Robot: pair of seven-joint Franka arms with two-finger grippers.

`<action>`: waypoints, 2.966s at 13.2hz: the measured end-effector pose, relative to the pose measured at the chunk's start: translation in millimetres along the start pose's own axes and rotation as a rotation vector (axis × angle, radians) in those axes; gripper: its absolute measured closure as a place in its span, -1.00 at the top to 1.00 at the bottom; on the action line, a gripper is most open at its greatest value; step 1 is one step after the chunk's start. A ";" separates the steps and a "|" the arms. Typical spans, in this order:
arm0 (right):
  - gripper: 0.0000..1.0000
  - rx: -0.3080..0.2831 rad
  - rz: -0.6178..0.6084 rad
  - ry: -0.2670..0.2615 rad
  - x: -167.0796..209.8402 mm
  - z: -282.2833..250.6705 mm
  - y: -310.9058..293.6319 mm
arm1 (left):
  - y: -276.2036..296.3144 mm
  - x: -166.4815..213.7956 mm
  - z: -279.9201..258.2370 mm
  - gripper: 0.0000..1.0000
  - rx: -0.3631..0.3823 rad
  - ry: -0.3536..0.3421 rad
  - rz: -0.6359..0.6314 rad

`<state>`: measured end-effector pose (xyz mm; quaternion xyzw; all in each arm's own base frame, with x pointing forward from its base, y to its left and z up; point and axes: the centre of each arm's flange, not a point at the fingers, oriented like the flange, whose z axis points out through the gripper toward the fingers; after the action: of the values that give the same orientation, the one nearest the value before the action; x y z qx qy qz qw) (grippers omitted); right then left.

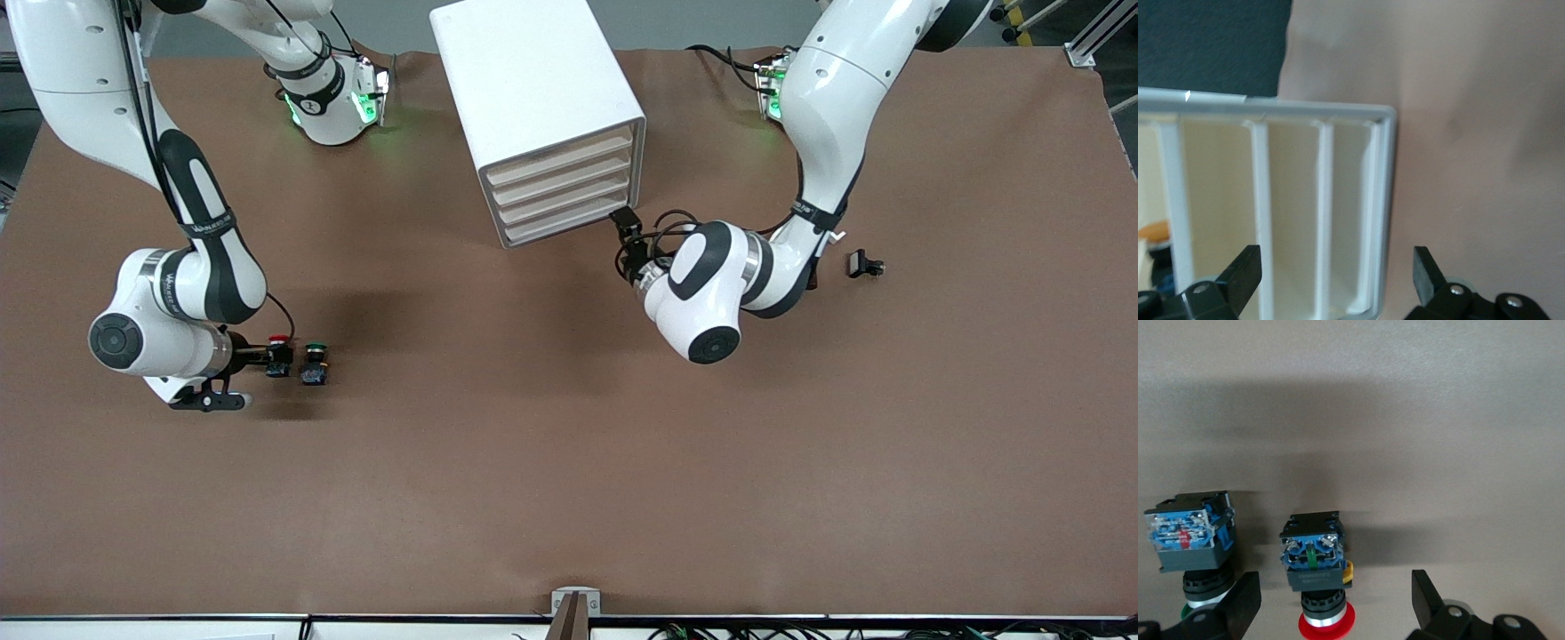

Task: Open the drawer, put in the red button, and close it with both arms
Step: 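Grasp the red button with the right gripper while the left gripper grips the handle, then pull the drawer open with the left gripper while the right gripper carries the button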

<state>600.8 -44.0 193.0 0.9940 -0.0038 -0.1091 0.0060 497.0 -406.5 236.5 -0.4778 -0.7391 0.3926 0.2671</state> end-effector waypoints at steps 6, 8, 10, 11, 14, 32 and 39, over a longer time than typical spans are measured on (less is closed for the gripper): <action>0.81 -0.002 -0.005 0.011 4.1 15.4 -2.1 | -4.2 -19.9 37.6 0.67 0.109 -0.032 -0.003; 0.66 -0.003 -0.005 0.016 5.5 19.9 -2.1 | -13.6 -30.1 57.8 0.44 0.124 -0.010 0.010; 0.30 -0.004 -0.005 0.020 6.3 22.2 -2.1 | -22.0 -36.6 65.9 0.30 0.138 -0.009 0.022; 0.02 -0.004 -0.006 0.025 7.1 21.2 -2.5 | -24.9 -38.3 67.4 0.30 0.144 -0.008 0.030; -0.17 -0.004 -0.008 0.028 7.9 19.7 -2.6 | -32.4 -40.1 74.2 0.21 0.167 0.010 0.059; -0.17 -0.022 0.079 -0.154 -24.1 -126.8 -65.9 | -29.2 -43.3 111.7 0.00 0.291 0.030 0.084; -0.17 -0.094 0.256 -0.164 -63.8 -192.3 -160.0 | -32.2 -45.9 123.4 -0.33 0.295 0.048 0.086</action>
<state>581.3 118.7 392.5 0.9717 -0.1260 -0.1884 0.0661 404.4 -496.3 194.7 -0.4737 -0.6456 0.4966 0.3350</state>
